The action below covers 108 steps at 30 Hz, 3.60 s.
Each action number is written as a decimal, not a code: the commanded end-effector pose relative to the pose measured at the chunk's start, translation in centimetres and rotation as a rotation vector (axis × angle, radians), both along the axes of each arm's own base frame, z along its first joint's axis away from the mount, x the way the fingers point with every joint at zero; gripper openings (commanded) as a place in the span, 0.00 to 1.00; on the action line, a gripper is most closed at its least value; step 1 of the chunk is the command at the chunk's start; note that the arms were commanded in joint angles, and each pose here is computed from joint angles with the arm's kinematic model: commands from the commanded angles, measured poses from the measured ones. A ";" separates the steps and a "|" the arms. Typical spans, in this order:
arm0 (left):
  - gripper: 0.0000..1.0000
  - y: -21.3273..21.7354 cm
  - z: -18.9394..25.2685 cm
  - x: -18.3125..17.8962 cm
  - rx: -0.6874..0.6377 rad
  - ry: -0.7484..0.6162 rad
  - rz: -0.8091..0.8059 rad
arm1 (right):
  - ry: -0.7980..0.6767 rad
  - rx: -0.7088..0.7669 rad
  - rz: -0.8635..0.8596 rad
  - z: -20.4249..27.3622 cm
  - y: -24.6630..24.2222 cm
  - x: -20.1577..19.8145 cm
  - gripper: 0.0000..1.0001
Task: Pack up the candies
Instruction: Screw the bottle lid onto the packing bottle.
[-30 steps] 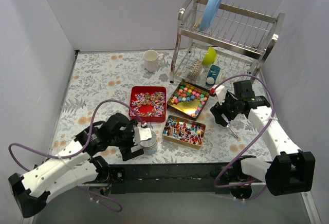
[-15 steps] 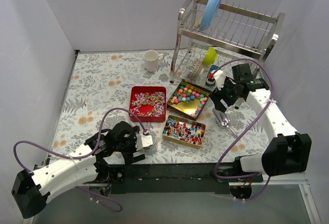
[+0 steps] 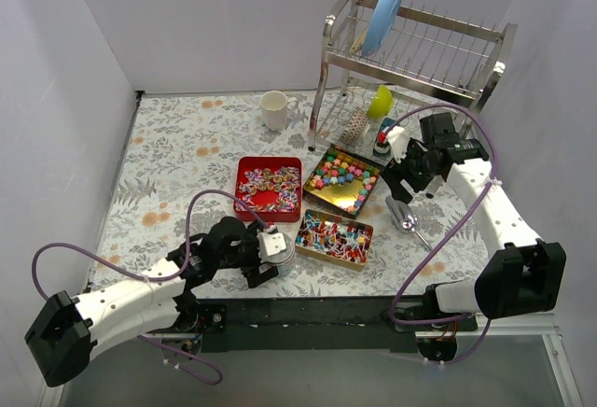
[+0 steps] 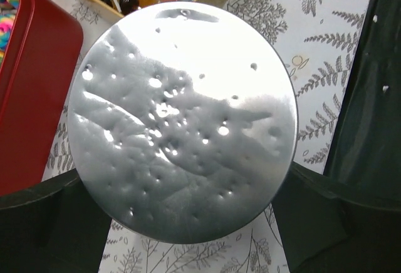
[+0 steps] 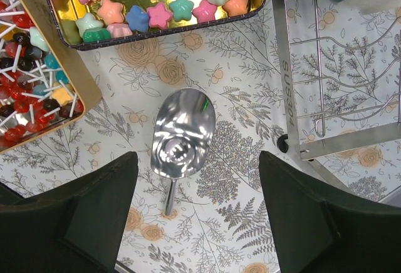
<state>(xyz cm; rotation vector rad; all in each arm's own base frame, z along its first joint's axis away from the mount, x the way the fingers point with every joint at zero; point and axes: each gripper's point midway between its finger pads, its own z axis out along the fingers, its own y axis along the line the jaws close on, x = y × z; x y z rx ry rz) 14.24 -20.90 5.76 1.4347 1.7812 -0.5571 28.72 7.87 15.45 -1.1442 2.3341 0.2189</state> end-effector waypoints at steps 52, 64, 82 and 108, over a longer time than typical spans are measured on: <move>0.98 -2.5 1.1 1.4 -0.197 -0.079 -0.020 | 0.081 0.487 0.992 2.4 28.5 -14.2 0.74; 0.98 -2.3 2.3 1.4 -0.220 -0.120 -0.020 | 0.081 0.427 0.945 -1.9 29.8 -15.5 0.74; 0.98 -2.5 6.6 -0.6 -0.243 -0.006 -0.052 | -0.016 0.228 0.870 -6.2 27.9 -13.5 0.70; 0.98 3.8 13.1 2.0 -0.103 -0.134 0.250 | -0.115 0.257 0.707 5.0 25.2 -10.5 0.75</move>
